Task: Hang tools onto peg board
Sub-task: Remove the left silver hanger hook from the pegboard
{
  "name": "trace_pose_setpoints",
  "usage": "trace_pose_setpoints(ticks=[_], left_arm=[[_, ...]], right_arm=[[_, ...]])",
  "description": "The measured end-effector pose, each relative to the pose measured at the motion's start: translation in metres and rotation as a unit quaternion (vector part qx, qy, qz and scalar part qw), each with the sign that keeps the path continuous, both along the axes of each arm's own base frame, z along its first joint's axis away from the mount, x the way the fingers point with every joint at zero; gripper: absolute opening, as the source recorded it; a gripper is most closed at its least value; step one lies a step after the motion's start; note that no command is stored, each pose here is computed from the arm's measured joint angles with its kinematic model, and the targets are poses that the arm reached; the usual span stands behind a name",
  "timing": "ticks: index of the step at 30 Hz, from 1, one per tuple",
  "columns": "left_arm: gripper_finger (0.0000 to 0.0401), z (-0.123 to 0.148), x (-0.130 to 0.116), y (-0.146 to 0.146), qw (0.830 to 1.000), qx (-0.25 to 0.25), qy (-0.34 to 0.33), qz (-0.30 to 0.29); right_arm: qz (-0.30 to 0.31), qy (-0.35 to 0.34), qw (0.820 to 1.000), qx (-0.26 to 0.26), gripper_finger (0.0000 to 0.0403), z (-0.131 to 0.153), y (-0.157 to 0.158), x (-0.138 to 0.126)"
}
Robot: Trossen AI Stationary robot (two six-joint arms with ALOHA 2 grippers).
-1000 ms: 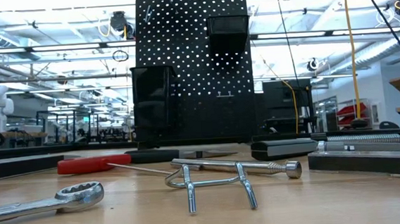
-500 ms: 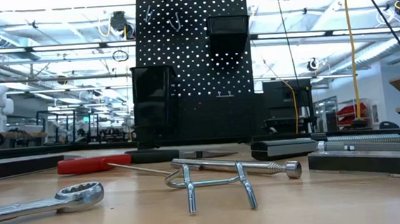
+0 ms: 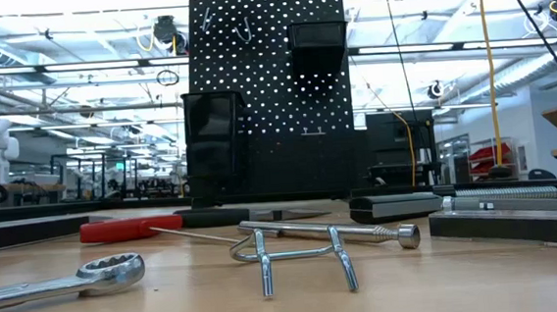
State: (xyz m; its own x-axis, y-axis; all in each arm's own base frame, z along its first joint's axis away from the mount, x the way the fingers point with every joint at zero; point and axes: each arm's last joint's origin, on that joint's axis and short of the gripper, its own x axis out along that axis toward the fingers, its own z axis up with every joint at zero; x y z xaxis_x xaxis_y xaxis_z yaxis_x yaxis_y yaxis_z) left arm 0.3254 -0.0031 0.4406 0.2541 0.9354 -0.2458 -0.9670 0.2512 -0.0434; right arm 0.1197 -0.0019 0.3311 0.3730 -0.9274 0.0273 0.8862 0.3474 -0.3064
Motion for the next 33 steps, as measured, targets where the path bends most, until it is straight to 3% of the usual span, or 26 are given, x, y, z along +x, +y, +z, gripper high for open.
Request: trace_pose_setpoints(ticks=[7, 11, 14, 17, 20, 23, 27, 29, 33], left_arm=[[0.0103, 0.007, -0.030, -0.012, 0.997, -0.012, 0.065, -0.034], [0.0103, -0.002, -0.030, -0.015, 0.988, -0.026, 0.137, -0.063], [0.0103, -0.012, -0.026, -0.016, 0.966, -0.009, 0.239, -0.096], [0.0103, -0.026, -0.022, -0.016, 0.924, 0.019, 0.359, -0.129], [0.0103, -0.037, -0.020, -0.016, 0.907, 0.028, 0.398, -0.131], [0.0103, -0.045, -0.016, -0.014, 0.918, 0.020, 0.378, -0.120], [0.0103, -0.061, 0.000, -0.011, 0.956, -0.025, 0.271, -0.107], [0.0103, -0.071, 0.006, -0.009, 0.967, -0.050, 0.228, -0.102], [0.0103, -0.086, -0.003, -0.005, 0.982, -0.062, 0.175, -0.037]], right_arm=[[0.000, 0.003, 1.000, 0.001, 0.0167, -0.002, 0.001, 0.003], [0.000, 0.007, 1.000, 0.000, 0.0167, -0.003, 0.001, 0.005], [0.000, 0.007, 1.000, 0.000, 0.0167, -0.003, 0.001, 0.005], [0.000, 0.007, 1.000, 0.000, 0.0167, -0.003, 0.001, 0.005], [0.000, 0.007, 1.000, 0.000, 0.0167, -0.003, 0.001, 0.005], [0.000, 0.007, 1.000, 0.000, 0.0167, -0.003, 0.001, 0.004], [0.001, 0.007, 1.000, 0.000, 0.0167, -0.003, 0.001, 0.005], [0.002, 0.007, 1.000, 0.000, 0.0167, -0.003, 0.001, 0.005], [0.002, 0.009, 1.000, 0.000, 0.0167, -0.004, 0.001, 0.005]])
